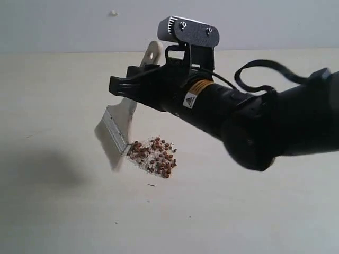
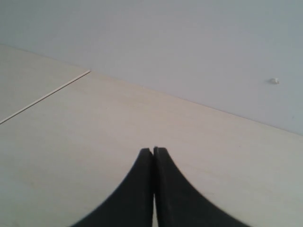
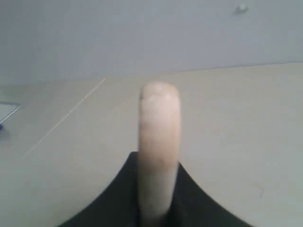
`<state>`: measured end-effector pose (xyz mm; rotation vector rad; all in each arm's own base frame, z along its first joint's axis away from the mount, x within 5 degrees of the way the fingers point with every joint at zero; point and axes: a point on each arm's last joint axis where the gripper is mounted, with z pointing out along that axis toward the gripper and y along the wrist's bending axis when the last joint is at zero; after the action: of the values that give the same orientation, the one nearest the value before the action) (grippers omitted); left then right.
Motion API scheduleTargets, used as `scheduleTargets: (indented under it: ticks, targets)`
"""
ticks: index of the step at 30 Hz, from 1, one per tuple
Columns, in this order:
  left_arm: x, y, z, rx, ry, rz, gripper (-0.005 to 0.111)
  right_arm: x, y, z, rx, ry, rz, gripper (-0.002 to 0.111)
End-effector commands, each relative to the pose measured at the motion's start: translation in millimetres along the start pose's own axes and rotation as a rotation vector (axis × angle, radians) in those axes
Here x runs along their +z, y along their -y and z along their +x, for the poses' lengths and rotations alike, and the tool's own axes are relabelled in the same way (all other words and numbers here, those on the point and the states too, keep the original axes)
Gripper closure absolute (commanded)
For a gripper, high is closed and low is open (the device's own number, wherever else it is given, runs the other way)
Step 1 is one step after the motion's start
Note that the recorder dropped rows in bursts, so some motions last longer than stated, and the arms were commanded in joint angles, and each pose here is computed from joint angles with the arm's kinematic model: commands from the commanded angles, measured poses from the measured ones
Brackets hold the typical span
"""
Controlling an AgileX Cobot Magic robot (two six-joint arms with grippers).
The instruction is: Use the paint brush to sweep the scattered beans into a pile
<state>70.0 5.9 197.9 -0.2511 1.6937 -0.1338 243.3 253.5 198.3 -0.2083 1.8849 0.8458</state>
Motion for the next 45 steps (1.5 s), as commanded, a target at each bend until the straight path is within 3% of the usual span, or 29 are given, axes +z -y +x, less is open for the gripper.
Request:
scheduleTargets:
  ticks: [1,9,12,18,28,45]
  targets:
    - [-0.5,-0.7,0.5,-0.004,0.002,-0.006,0.107,-1.1,-6.4,16.6,0.091,0.134,0.193,0.108]
    - [-0.5,-0.7,0.5,-0.004,0.002,-0.006,0.107,14.3,-40.6,39.6,0.177,0.187,0.236,0.108]
    - [-0.5,-0.7,0.5,-0.004,0.002,-0.006,0.107,26.5,-50.6,42.8,0.142,0.187,0.271,0.108]
    - [-0.5,-0.7,0.5,-0.004,0.002,-0.006,0.107,36.1,-40.8,54.1,0.142,0.162,0.454,0.108]
    - [-0.5,-0.7,0.5,-0.004,0.002,-0.006,0.107,31.1,-31.3,55.8,0.065,0.138,0.578,0.108]
    - [-0.5,-0.7,0.5,-0.004,0.002,-0.006,0.107,26.9,-25.9,55.2,0.008,0.124,0.657,0.108]
